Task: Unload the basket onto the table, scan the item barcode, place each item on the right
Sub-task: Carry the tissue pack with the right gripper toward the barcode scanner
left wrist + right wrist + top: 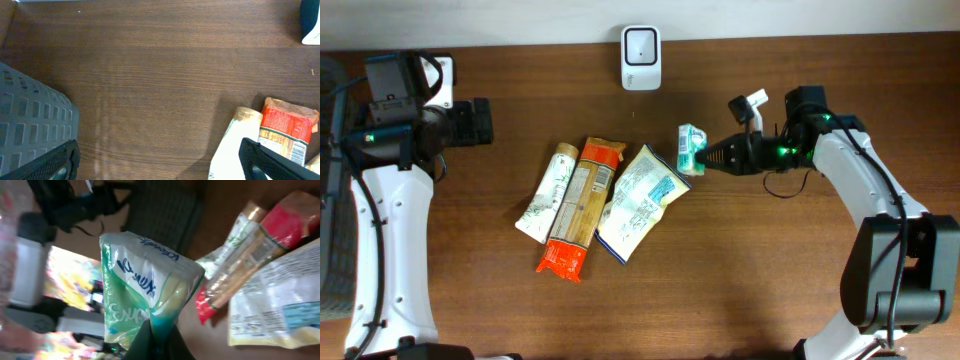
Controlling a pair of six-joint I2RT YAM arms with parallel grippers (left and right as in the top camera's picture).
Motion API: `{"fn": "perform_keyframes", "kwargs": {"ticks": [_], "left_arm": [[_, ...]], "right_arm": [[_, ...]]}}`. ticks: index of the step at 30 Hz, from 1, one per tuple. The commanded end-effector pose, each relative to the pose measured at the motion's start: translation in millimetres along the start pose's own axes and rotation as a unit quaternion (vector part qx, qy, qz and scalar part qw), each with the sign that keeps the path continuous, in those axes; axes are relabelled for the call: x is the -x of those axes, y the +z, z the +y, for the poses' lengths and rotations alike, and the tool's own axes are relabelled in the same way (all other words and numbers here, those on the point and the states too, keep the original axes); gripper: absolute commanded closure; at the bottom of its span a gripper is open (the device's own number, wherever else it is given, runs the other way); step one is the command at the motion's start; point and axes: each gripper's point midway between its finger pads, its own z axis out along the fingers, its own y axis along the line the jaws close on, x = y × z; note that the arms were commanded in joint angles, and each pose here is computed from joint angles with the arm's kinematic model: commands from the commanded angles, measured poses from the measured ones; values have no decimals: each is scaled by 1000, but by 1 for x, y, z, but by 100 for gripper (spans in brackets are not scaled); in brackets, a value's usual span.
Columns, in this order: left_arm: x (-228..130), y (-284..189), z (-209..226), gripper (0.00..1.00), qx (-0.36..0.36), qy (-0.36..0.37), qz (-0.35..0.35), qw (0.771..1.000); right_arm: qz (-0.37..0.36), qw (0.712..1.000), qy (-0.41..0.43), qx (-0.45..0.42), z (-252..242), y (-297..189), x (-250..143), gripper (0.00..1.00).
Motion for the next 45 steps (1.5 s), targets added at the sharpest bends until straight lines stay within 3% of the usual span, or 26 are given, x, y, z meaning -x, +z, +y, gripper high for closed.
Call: {"fn": "perform_keyframes", "kwargs": {"ticks": [1, 23, 30, 36, 38, 39, 42, 45], "left_arm": [[-2, 2, 3, 1, 6, -5, 3, 1000], [-2, 2, 3, 1, 6, -5, 3, 1000], [-2, 2, 3, 1, 6, -5, 3, 1000], [-2, 2, 3, 1, 6, -6, 3, 1000], [-2, 2, 3, 1, 6, -5, 3, 1000], [-2, 2, 3, 1, 6, -5, 3, 1000], [-2, 2, 3, 1, 6, -5, 3, 1000], [-2, 2, 3, 1, 6, -5, 3, 1000]], "right_arm": [[-9, 999, 32, 37, 28, -3, 12, 96], [12, 999, -1, 45, 96, 25, 89, 96], [-36, 999, 16, 5, 84, 26, 107, 96], [-42, 998, -53, -11, 75, 33, 109, 96], [-58, 997, -26, -52, 50, 46, 111, 96], [-80, 990, 1, -116, 23, 52, 111, 96], [-109, 951, 21, -289, -38, 45, 102, 96], [-105, 914, -5, -392, -53, 35, 99, 96]]}}
